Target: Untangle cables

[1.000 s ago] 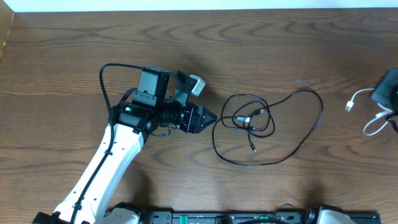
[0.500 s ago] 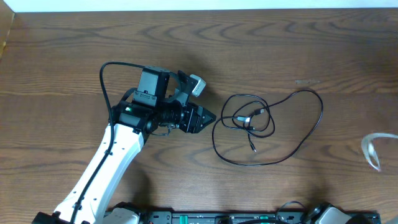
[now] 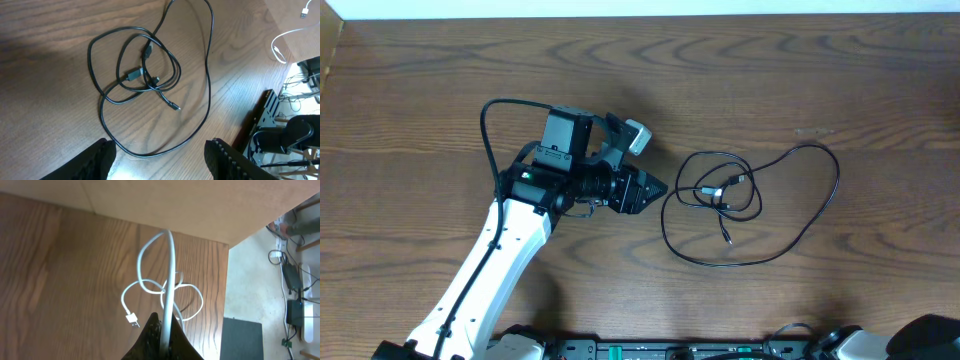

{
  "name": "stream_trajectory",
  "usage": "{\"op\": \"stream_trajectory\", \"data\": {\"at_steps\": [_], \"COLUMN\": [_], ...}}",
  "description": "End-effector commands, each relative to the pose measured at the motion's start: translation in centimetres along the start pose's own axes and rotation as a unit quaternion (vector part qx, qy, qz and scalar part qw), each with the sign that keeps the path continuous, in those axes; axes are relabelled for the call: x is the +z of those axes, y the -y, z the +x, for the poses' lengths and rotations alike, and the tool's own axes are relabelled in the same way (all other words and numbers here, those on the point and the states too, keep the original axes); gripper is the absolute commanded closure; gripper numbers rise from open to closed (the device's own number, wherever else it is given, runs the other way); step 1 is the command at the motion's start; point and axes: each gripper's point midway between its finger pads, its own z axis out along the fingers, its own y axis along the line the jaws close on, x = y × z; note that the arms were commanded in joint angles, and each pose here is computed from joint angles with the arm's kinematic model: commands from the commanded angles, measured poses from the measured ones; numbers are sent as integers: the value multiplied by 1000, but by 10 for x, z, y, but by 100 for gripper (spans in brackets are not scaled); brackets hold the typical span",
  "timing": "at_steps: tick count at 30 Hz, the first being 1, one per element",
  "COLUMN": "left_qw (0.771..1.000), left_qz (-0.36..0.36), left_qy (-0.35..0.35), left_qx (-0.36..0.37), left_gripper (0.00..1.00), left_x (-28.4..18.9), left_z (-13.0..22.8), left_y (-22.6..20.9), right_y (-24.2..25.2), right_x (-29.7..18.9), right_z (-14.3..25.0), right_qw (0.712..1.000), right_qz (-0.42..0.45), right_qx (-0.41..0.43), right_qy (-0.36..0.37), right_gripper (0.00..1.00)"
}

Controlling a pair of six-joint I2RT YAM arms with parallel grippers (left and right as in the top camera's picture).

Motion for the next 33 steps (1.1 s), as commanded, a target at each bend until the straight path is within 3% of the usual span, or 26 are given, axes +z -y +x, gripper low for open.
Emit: {"op": "stream_trajectory", "data": {"at_steps": [1,8,17,25,33], "left_qw": [1000,1000,1000,1000,1000], "left_qz": [-4,-4,-4,-4,-4], "left_qy": [3,10,8,8,9], "left_qx": [9,14,13,13,14], "left_gripper": [38,38,38,38,38], "left_x": [-1,-1,-1,-1,-1], "left_z": [0,-4,-3,-3,-4], "left_y": [-1,-1,-1,-1,-1], "right_y": [2,-11,9,34,53], "right_x": [20,63,131,172,187], "right_z": [-6,4,58,99,105], "right_qw": [1000,998,982,973,969], "right_qz": [17,34,101,110,117], "right_qx": [12,-9,22,66,102], "right_qy": [-5,-45,-157,-193,-192], "right_gripper": [99,99,99,99,98]}}
